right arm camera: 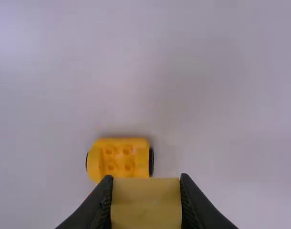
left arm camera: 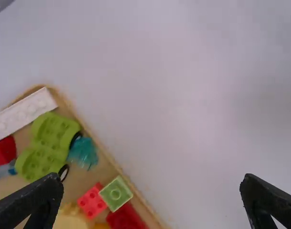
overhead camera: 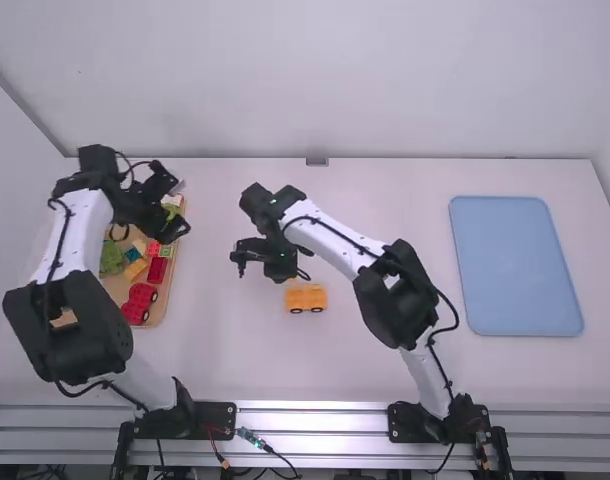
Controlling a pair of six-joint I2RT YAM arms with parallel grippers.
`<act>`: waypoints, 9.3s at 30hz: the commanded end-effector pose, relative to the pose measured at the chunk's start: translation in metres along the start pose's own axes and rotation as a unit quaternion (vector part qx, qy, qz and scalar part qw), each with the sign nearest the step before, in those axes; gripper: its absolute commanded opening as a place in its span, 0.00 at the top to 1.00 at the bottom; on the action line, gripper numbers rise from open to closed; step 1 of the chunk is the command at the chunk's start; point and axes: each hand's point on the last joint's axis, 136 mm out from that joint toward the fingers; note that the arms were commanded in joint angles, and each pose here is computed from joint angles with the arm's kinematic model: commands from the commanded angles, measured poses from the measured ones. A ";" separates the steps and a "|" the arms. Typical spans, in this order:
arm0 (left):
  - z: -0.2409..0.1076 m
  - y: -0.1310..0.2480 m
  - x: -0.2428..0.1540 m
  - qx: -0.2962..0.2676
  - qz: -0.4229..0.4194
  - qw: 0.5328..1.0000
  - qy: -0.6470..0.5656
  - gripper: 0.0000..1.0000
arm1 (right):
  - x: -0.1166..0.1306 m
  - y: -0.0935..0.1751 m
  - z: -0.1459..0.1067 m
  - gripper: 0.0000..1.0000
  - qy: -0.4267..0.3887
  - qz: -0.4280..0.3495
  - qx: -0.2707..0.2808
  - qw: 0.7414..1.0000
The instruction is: Assemble lego blocks to make yellow taxi
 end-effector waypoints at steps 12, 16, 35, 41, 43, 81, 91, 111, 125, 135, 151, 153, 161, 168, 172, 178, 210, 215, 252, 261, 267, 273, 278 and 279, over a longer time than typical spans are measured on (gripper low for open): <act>-0.015 0.039 0.016 -0.107 -0.006 0.994 0.010 0.01 | 0.033 -0.058 0.045 1.00 0.061 0.025 0.010 0.998; -0.016 0.037 0.014 -0.109 -0.010 0.994 0.011 0.01 | 0.030 -0.070 0.044 1.00 0.040 0.028 0.011 0.999; -0.009 0.038 0.010 -0.131 -0.021 0.991 0.012 0.01 | 0.020 -0.071 0.048 0.34 0.033 0.014 0.002 0.999; 0.008 0.043 -0.001 -0.190 -0.040 0.980 -0.036 0.01 | -0.002 -0.033 0.059 0.01 0.050 -0.015 -0.028 0.998; 0.010 0.040 -0.006 -0.194 -0.045 0.979 -0.046 0.01 | -0.015 -0.012 0.061 0.01 0.048 -0.026 -0.054 0.997; 0.003 -0.090 -0.260 -0.308 -0.240 0.818 -0.422 0.01 | 0.034 0.026 -0.146 0.01 0.076 -0.184 -0.453 0.869; 0.014 -0.118 -0.248 -0.326 -0.215 0.869 -0.303 0.01 | 0.029 0.022 -0.123 0.01 0.060 -0.147 -0.470 0.868; -0.001 -0.143 -0.248 -0.301 -0.251 0.878 -0.275 0.07 | 0.029 -0.039 -0.106 0.01 0.026 -0.018 -0.453 0.891; -0.013 -0.146 -0.253 -0.292 -0.248 0.871 -0.307 0.20 | 0.041 -0.049 -0.108 0.01 -0.008 -0.039 -0.490 0.871; -0.012 -0.146 -0.254 -0.293 -0.252 0.872 -0.300 0.40 | 0.034 -0.058 -0.102 0.01 -0.018 -0.013 -0.496 0.868; -0.018 -0.155 -0.251 -0.267 -0.271 0.878 -0.290 0.48 | 0.030 -0.052 -0.092 0.01 0.011 -0.013 -0.503 0.864; -0.019 -0.155 -0.252 -0.265 -0.271 0.879 -0.290 0.50 | 0.030 -0.052 -0.090 0.01 0.013 -0.010 -0.502 0.865; -0.019 -0.155 -0.253 -0.266 -0.272 0.879 -0.289 0.73 | 0.028 -0.058 -0.085 0.01 0.041 0.000 -0.482 0.875; -0.020 -0.155 -0.253 -0.267 -0.269 0.879 -0.290 0.88 | 0.015 -0.052 -0.081 0.01 0.051 -0.002 -0.477 0.878; -0.021 -0.155 -0.253 -0.268 -0.269 0.878 -0.290 0.92 | 0.012 -0.050 -0.077 0.01 0.056 -0.005 -0.478 0.877; -0.021 -0.155 -0.254 -0.268 -0.269 0.878 -0.290 0.94 | 0.017 -0.057 -0.073 0.01 0.064 -0.005 -0.466 0.882; -0.011 -0.158 -0.244 -0.266 -0.261 0.890 -0.264 0.98 | 0.004 -0.087 -0.086 0.49 -0.032 0.048 -0.454 0.889; -0.011 -0.158 -0.244 -0.267 -0.261 0.890 -0.264 0.98 | -0.002 -0.088 -0.093 0.49 -0.065 0.032 -0.446 0.892; -0.009 -0.158 -0.246 -0.270 -0.264 0.888 -0.263 0.97 | -0.009 -0.072 -0.121 0.13 -0.096 -0.078 -0.411 0.903; -0.006 -0.155 -0.248 -0.281 -0.268 0.884 -0.260 0.97 | 0.002 -0.058 -0.123 0.17 -0.028 -0.030 -0.484 0.874; -0.007 -0.155 -0.248 -0.278 -0.268 0.885 -0.260 0.98 | -0.007 -0.064 -0.123 0.17 -0.034 -0.004 -0.504 0.863; -0.008 -0.156 -0.246 -0.276 -0.266 0.887 -0.259 0.98 | -0.007 -0.066 -0.120 0.20 -0.029 0.026 -0.526 0.850; -0.007 -0.156 -0.247 -0.280 -0.265 0.884 -0.265 0.98 | -0.005 -0.068 -0.123 0.31 -0.029 0.022 -0.523 0.852; -0.006 -0.156 -0.246 -0.280 -0.263 0.884 -0.266 0.98 | -0.004 -0.069 -0.123 0.34 -0.031 0.022 -0.521 0.853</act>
Point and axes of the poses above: each hand's point on the last joint's axis, 136 mm out from that joint toward the fingers, its own y axis back along the fingers, its own x axis along the line the jaws close on, z = x × y, and after that the axes turned 7 degrees about -y, right-handed
